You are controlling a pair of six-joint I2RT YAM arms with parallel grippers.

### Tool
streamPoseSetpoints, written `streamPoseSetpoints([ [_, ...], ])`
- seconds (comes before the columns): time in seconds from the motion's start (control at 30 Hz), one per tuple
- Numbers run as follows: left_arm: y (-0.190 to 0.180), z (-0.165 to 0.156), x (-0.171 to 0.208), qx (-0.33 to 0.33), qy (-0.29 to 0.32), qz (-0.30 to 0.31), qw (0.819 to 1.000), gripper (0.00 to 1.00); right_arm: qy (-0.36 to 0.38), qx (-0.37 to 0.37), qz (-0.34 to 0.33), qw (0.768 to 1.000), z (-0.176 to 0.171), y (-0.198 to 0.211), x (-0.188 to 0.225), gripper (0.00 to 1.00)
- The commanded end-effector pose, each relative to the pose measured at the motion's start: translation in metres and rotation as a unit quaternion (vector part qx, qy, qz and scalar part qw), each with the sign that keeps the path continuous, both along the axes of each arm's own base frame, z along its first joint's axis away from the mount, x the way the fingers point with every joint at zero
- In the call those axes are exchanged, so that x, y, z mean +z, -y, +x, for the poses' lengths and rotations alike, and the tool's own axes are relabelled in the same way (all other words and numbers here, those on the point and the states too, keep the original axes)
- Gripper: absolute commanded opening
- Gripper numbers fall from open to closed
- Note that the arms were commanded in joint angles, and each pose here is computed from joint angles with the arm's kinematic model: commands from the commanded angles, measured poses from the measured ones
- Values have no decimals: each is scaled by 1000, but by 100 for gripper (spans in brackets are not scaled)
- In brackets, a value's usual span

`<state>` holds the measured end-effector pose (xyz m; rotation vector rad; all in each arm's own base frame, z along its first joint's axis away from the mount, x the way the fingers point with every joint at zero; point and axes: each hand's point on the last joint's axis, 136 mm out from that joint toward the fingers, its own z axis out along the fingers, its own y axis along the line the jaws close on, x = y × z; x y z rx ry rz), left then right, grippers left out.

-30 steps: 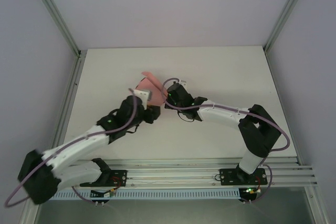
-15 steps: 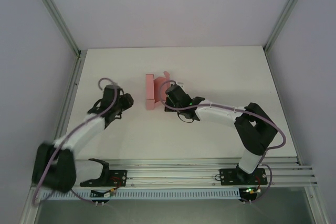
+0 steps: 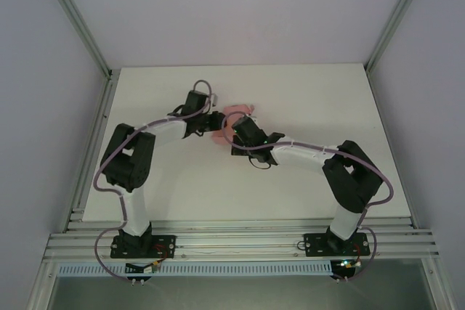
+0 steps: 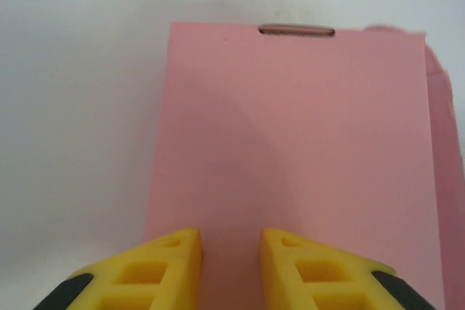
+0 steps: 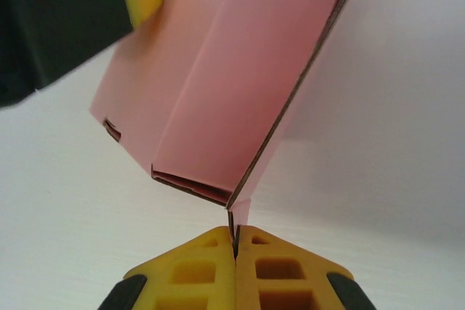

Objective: Assemble paper box

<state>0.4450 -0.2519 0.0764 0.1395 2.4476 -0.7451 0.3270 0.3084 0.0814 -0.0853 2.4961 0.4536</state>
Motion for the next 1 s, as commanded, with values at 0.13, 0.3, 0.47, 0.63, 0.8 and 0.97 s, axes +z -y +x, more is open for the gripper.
streamPoseSetpoints([
  [0.13, 12, -47, -68, -54, -105, 76, 990, 27, -15, -56, 8, 998, -8, 46, -2, 32],
  [0.3, 15, -58, -76, -55, -118, 72, 989, 27, -19, -87, 34, 995, -6, 76, 9, 66],
  [0.47, 16, -67, -66, -38, -121, 90, 988, 26, -46, -119, 82, 989, 7, 89, 14, 90],
  [0.63, 24, -81, -33, -19, -109, 75, 991, 37, -58, -120, 86, 987, 25, 88, 15, 100],
  [0.8, 12, -80, 22, 14, -65, 61, 996, 67, -53, -126, 75, 988, 35, 89, 15, 100],
  [0.97, -14, -78, 49, 40, -33, 89, 995, 84, -71, -94, 85, 989, 40, 72, 6, 100],
])
